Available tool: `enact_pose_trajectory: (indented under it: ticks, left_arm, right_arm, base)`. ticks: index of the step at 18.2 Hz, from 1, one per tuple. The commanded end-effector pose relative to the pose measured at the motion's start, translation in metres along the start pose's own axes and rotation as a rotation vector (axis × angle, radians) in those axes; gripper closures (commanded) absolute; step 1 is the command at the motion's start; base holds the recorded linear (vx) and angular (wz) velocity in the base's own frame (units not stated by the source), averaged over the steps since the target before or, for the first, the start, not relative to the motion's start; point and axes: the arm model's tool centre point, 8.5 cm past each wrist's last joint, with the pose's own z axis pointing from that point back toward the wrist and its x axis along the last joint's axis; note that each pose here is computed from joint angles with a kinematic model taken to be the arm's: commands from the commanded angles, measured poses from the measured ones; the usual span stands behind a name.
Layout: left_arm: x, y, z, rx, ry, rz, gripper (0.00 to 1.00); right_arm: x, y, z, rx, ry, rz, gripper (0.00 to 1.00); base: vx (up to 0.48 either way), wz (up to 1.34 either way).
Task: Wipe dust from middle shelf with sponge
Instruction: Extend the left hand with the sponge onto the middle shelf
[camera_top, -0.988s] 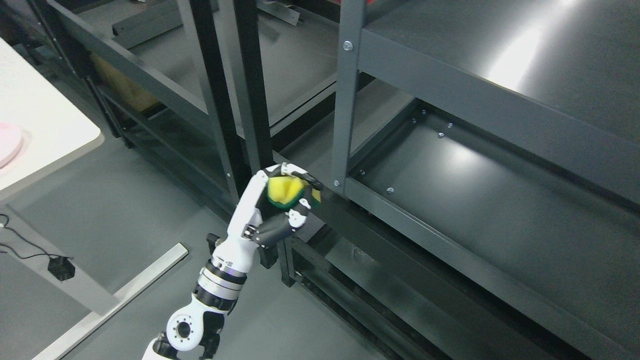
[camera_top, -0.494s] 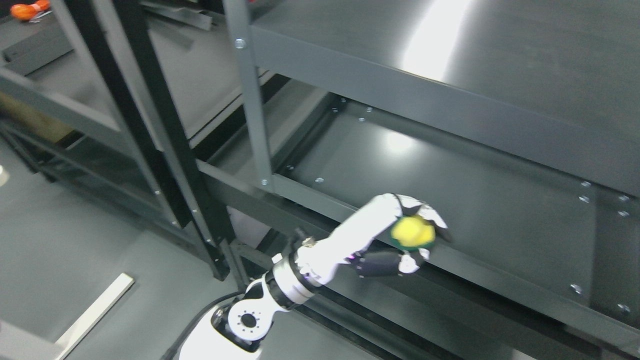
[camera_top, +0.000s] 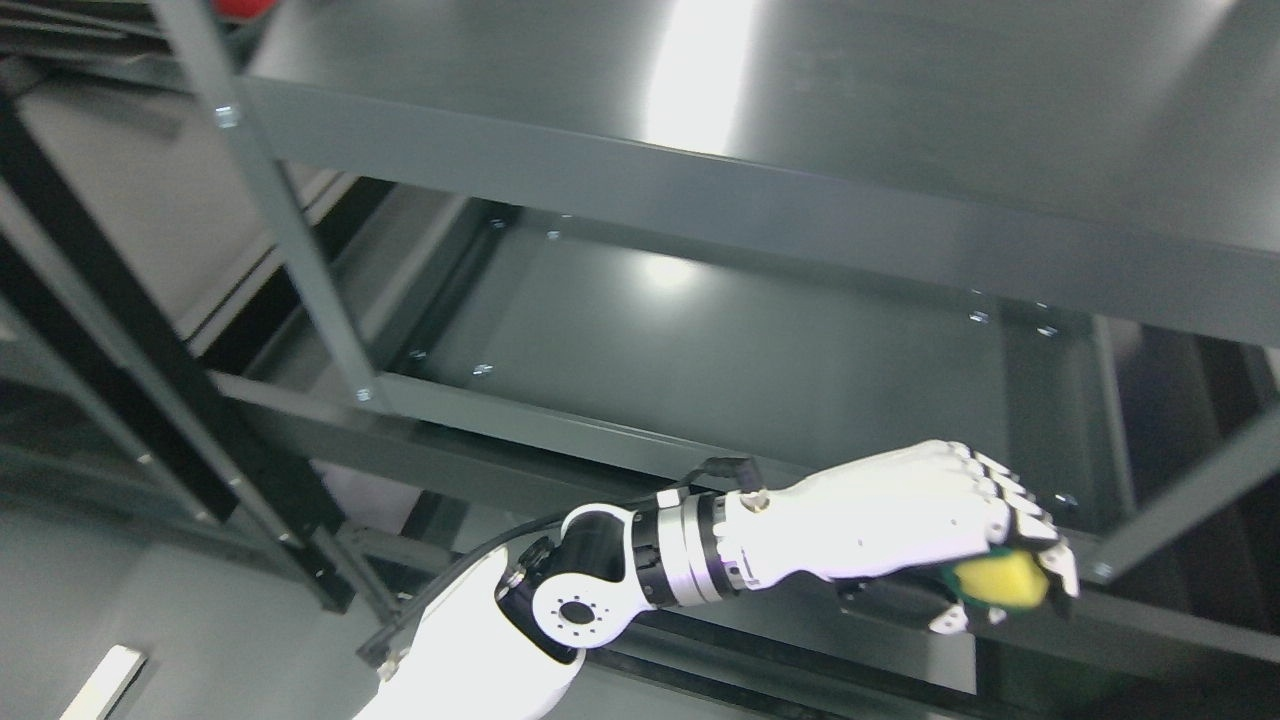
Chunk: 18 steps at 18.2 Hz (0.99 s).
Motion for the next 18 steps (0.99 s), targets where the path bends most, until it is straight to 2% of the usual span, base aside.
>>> enact_pose_trajectory:
  ticks: [1,3,5,8,13,17,18]
  left_arm:
    - [0.017,0.070,-0.018,-0.059,-0.138,-0.285,1.00]
    - [0.026,0.146,-0.003,-0.009,-0.150,-0.491,1.00]
    - [0.034,0.182,0.014,-0.010,-0.135,-0.610,1.00]
    - [0.043,0.186,0.026,-0.056,-0.130,-0.682,1.00]
    - [0.032,0.172,0.050,-0.032,-0.074,-0.630,1.00]
    - [0.029,0.204,0.121,-0.030,0.063,-0.655,1.00]
    - [0.028,0.207,0.152,-0.047,0.119,-0.636,1.00]
  right_arm:
    - [0.010,-0.010,0.000,-0.015,-0.022,-0.001,0.00]
    - [0.010,-0.010,0.000,-0.015,-0.022,-0.001,0.00]
    - [0.010,-0.010,0.000,-0.015,-0.022,-0.002,0.00]
    - [0.010,-0.010,0.000,-0.015,-0.022,-0.002,0.00]
    - [0.010,-0.010,0.000,-0.015,-0.022,-0.001,0.00]
    - [0.010,-0.010,0.000,-0.015,-0.022,-0.002,0.00]
    - [0.010,-0.010,0.000,-0.015,-0.022,-0.002,0.00]
  base:
    - [-0.012,-0.58]
    - [-0.007,-0.54]
    - [0.001,-0.38]
    - [0.004,-0.22]
    - [-0.001,0.00]
    - [-0.001,0.01]
    - [0.001,-0.01]
